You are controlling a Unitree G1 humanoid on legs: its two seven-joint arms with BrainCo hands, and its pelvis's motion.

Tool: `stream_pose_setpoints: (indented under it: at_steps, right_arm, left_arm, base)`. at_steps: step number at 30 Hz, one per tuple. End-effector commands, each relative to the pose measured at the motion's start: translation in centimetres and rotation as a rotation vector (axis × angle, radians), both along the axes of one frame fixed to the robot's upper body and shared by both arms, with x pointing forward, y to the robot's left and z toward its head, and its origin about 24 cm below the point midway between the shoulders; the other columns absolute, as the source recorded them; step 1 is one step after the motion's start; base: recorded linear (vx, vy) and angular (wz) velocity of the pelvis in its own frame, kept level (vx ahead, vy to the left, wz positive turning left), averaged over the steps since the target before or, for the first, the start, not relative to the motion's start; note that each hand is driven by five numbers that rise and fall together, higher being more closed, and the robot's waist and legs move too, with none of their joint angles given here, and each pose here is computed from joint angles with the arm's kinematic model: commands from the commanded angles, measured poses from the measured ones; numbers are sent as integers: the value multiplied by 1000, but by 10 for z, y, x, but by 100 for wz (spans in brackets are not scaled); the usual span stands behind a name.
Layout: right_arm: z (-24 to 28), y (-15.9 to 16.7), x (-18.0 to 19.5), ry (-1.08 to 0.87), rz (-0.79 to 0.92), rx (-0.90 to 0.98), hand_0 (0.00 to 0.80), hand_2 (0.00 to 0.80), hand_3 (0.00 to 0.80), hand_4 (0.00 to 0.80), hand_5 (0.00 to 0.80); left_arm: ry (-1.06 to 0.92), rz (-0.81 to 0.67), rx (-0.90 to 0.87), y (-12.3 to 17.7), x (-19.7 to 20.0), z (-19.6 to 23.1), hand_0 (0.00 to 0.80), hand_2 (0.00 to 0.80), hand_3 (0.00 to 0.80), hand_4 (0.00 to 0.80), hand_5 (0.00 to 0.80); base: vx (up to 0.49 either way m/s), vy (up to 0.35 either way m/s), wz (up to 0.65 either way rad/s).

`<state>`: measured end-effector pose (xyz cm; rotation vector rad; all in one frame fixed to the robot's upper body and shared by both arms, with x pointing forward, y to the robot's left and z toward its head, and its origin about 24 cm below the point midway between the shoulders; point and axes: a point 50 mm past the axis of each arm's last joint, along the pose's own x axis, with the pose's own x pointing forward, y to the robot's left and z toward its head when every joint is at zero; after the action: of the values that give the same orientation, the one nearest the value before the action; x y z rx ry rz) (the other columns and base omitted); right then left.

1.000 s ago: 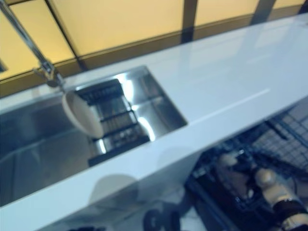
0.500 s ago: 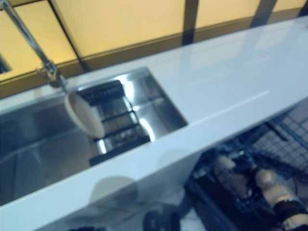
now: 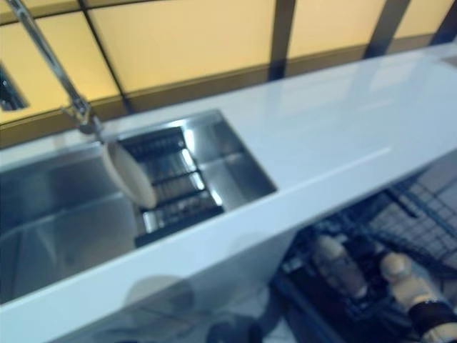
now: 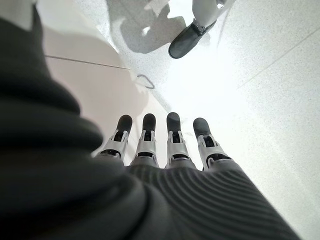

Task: Take plates into dishwasher

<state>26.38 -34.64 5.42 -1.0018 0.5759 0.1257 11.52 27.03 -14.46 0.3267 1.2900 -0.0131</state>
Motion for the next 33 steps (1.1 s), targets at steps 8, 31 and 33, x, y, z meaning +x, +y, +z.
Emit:
stream_pose_setpoints:
  at_steps: [8, 31, 33]
  right_arm:
    - [90, -80, -31, -167, -244, -146, 0, 0, 0, 0, 0]
    - [297, -59, 0, -731, -180, -427, 0, 0, 0, 0, 0]
    - [308, -36, 13, -797, -93, -479, 0, 0, 0, 0, 0]
  left_arm:
    - [43, 60, 61, 22, -19, 2, 0, 0, 0, 0, 0]
    - [82, 55, 54, 21, -32, -1, 0, 0, 0, 0, 0]
    - [86, 52, 44, 18, -34, -3, 0, 0, 0, 0, 0]
  base:
    - [39, 43, -2]
    - [15, 42, 2]
    - [31, 45, 15]
